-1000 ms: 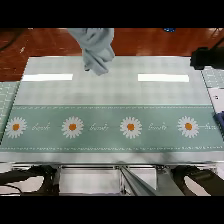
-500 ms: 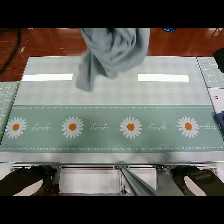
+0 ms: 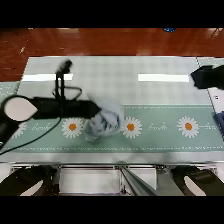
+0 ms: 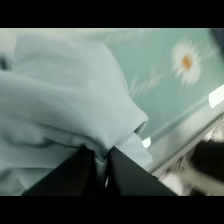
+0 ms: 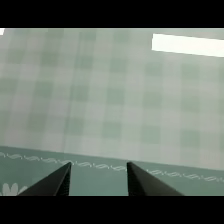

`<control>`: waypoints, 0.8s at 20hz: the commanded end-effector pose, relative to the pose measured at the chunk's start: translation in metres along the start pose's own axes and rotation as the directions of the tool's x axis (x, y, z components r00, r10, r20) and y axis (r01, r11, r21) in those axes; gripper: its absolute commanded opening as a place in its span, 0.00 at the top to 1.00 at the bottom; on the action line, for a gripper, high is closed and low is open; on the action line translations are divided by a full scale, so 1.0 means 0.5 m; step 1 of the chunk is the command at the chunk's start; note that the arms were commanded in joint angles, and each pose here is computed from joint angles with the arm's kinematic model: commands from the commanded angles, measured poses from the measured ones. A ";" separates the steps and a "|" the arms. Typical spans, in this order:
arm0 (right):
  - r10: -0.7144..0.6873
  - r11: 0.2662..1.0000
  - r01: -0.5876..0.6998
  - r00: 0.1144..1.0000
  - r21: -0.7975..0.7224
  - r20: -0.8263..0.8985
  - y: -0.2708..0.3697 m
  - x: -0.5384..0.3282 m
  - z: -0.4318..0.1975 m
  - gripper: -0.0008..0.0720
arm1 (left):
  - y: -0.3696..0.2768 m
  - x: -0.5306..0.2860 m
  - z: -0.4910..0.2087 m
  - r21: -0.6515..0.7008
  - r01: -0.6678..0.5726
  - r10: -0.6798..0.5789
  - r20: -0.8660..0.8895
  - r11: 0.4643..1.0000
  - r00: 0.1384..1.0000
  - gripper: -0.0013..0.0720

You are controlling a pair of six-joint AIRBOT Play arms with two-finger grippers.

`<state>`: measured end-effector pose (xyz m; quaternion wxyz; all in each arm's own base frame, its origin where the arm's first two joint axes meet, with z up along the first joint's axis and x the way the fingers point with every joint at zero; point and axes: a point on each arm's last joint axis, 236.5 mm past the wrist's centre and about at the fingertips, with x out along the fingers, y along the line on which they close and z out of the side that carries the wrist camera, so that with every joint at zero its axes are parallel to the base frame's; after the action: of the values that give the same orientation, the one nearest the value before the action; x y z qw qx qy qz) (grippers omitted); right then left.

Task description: Fold the shirts.

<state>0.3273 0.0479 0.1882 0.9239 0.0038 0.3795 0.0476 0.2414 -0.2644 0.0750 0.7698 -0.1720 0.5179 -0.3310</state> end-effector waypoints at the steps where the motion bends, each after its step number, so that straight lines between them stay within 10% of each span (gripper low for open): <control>1: 0.064 0.997 -0.060 0.995 0.055 -0.076 0.028 0.093 -0.089 0.43 | 0.087 0.054 -0.183 -0.110 -0.073 0.040 -0.276 0.991 0.960 0.29; 7: -0.131 0.980 0.140 0.989 0.143 -0.070 -0.135 0.096 -0.044 0.43 | 0.104 -0.065 0.001 -0.046 -0.074 0.069 -0.102 0.996 0.992 0.29; 11: -0.325 0.829 0.360 0.933 0.429 -0.155 -0.363 0.034 -0.112 0.43 | 0.244 -0.201 0.160 -0.231 -0.167 0.215 0.199 0.959 0.956 0.29; 16: 0.201 0.819 -0.023 0.947 0.573 -0.251 -0.137 0.192 -0.318 0.43 | 0.365 -0.024 -0.148 -0.509 -0.221 0.090 -0.268 0.832 0.959 0.29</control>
<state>0.3025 -0.0776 0.0472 0.8406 0.2130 0.4837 -0.1187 0.2786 -0.1214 0.0000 0.7309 -0.2674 0.6096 -0.1507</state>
